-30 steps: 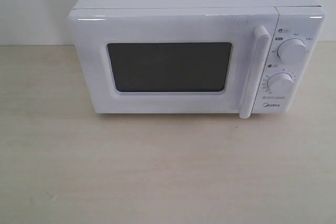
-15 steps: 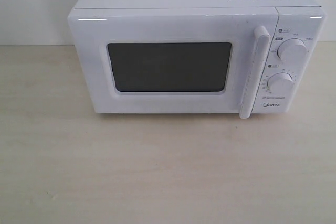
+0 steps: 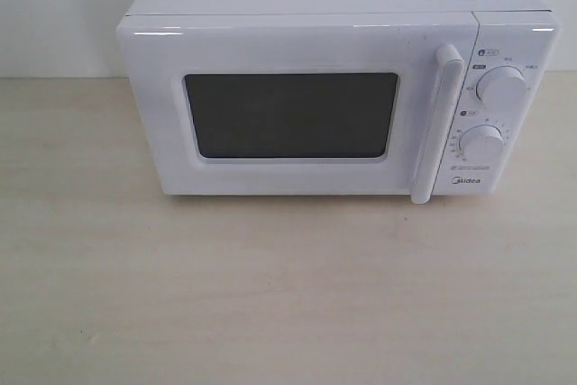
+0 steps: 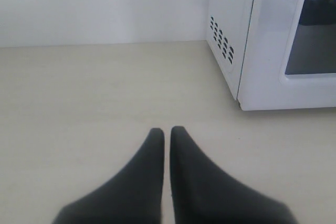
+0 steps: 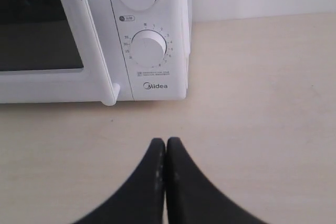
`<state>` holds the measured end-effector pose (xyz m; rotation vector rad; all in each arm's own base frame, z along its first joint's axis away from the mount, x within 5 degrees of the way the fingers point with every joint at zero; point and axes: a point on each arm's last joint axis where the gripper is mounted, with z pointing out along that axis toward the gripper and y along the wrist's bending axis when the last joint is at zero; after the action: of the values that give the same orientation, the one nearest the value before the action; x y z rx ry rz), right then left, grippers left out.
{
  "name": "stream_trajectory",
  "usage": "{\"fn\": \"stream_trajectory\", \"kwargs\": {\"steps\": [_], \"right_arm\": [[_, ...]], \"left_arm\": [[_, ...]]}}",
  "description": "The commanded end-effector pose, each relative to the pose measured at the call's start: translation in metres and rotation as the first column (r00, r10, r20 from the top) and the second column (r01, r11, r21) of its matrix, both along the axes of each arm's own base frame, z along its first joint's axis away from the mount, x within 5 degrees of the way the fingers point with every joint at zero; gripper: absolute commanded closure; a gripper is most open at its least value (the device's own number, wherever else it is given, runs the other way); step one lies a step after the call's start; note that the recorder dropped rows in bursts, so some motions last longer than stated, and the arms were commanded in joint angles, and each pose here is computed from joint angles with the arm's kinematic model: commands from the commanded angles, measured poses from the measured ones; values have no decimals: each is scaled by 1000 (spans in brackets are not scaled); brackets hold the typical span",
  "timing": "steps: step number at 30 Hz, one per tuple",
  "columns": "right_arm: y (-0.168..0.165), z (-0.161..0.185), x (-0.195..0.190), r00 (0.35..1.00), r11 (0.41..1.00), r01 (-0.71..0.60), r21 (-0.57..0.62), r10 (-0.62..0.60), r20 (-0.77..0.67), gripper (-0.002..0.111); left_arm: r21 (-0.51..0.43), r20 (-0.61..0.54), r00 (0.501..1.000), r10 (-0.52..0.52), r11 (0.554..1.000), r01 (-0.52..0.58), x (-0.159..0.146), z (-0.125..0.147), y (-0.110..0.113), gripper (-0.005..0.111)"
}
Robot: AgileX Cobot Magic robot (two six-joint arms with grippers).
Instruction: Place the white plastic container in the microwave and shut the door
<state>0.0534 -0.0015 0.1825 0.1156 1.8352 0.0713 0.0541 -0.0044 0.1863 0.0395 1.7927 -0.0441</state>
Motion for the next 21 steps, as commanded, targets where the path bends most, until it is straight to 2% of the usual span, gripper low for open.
{"fn": "stream_trajectory", "kwargs": {"steps": [1,6,21], "right_arm": [[-1,-1,0,1000,1000,13,-12,-13,1,108],[-3,-1,0,998,998,59,-3,-59,0,108],[-3,-1,0,998,998,59,-1,-59,0,108]], "left_arm": [[-4,-2,1000,-5,1000,5,0,-1,0,103],[-4,-2,1000,-5,1000,5,0,-1,0,103],[-4,-2,1000,-5,1000,5,0,-1,0,103]]}}
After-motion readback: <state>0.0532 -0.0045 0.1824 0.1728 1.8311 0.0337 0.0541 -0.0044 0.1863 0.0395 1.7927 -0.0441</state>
